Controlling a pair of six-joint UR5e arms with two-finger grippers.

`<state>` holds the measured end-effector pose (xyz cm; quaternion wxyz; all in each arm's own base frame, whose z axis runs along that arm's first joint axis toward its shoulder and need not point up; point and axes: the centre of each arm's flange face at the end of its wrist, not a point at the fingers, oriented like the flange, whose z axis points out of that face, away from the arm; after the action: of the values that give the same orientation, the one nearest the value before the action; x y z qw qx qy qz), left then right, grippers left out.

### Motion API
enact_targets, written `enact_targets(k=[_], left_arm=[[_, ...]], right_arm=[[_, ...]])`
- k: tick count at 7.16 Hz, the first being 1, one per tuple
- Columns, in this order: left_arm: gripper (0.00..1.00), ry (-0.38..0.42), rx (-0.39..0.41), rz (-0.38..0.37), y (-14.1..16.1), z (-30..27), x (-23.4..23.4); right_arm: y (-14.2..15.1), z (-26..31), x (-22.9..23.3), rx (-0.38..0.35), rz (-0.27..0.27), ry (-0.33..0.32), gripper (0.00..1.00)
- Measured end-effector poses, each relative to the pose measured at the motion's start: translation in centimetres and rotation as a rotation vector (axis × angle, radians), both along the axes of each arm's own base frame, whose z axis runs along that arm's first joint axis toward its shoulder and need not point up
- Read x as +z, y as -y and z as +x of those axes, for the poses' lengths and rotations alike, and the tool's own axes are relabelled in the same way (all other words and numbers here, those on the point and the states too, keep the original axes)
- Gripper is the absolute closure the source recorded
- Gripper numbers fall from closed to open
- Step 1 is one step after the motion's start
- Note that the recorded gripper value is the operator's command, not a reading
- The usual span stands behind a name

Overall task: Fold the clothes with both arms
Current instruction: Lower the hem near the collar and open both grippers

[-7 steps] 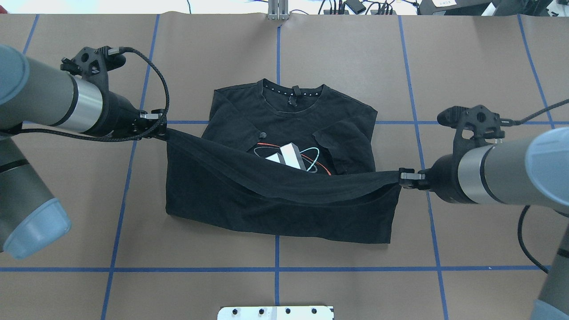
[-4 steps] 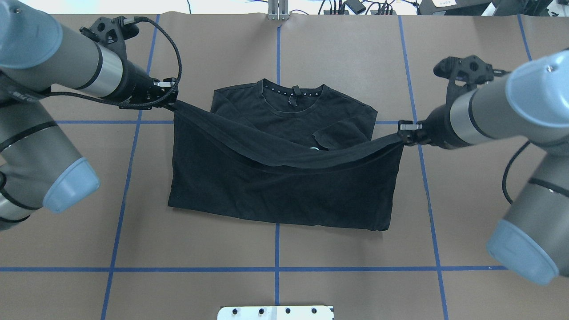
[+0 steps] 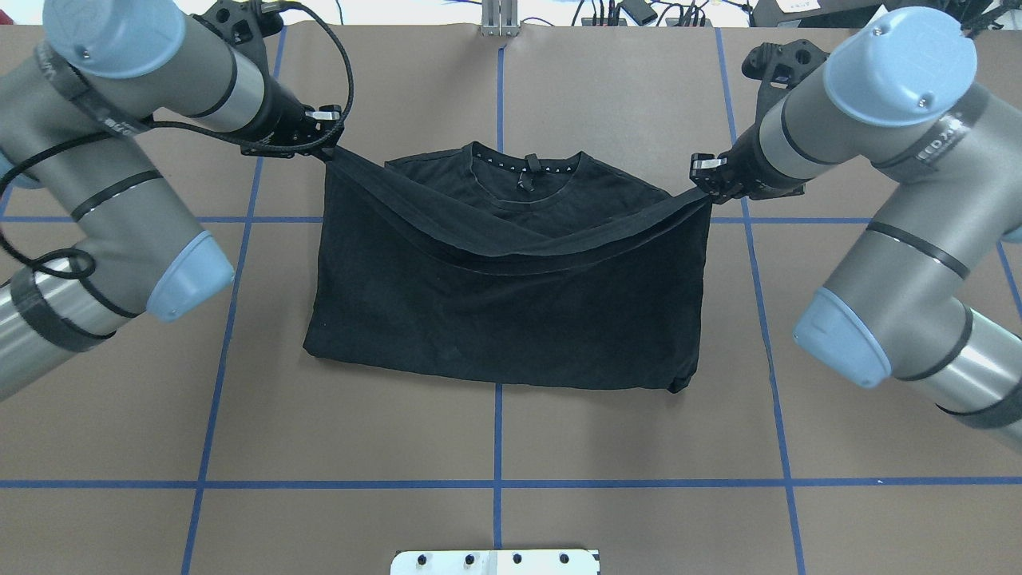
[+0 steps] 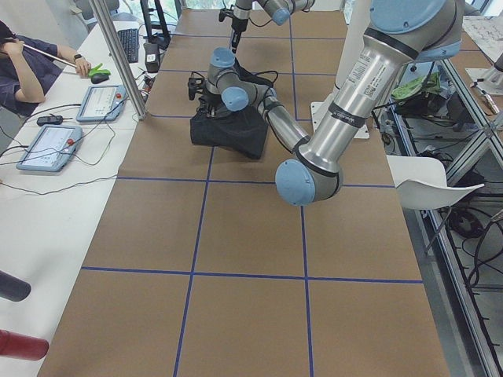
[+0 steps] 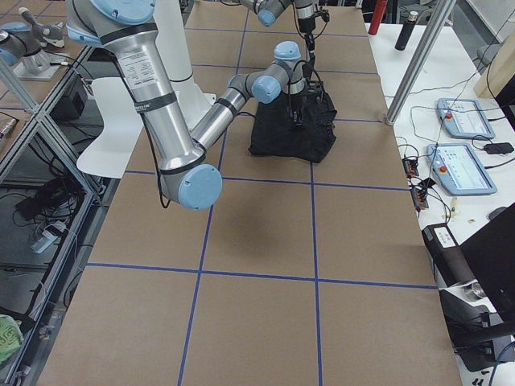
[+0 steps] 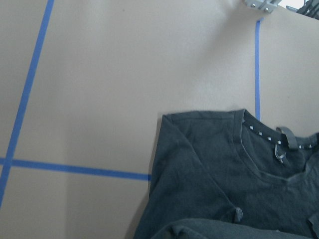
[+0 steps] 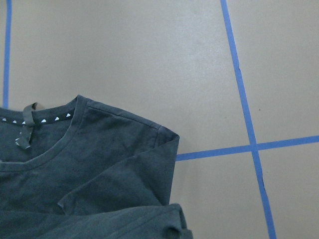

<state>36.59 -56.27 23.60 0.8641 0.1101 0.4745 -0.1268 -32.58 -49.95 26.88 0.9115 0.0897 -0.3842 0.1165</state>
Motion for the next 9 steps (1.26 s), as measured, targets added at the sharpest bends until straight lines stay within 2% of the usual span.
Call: enact_targets(k=[3,6,9], left_arm=[[1.00,0.039,-0.027,0.011,4.3,3.3,2.9],[1.00,0.082,-0.014,0.022,6.6,6.0,5.3],[1.00,0.101,0.005,0.051,7.5,8.2,8.7]], right_arm=[[4.3,-2.4,2.9,-0.025,-0.024,-0.079,1.00],[6.1,-3.9,5.9,-0.060,-0.050,-0.139,1.00],[7.6,-5.2,8.9,-0.080,-0.037,-0.151,1.00]])
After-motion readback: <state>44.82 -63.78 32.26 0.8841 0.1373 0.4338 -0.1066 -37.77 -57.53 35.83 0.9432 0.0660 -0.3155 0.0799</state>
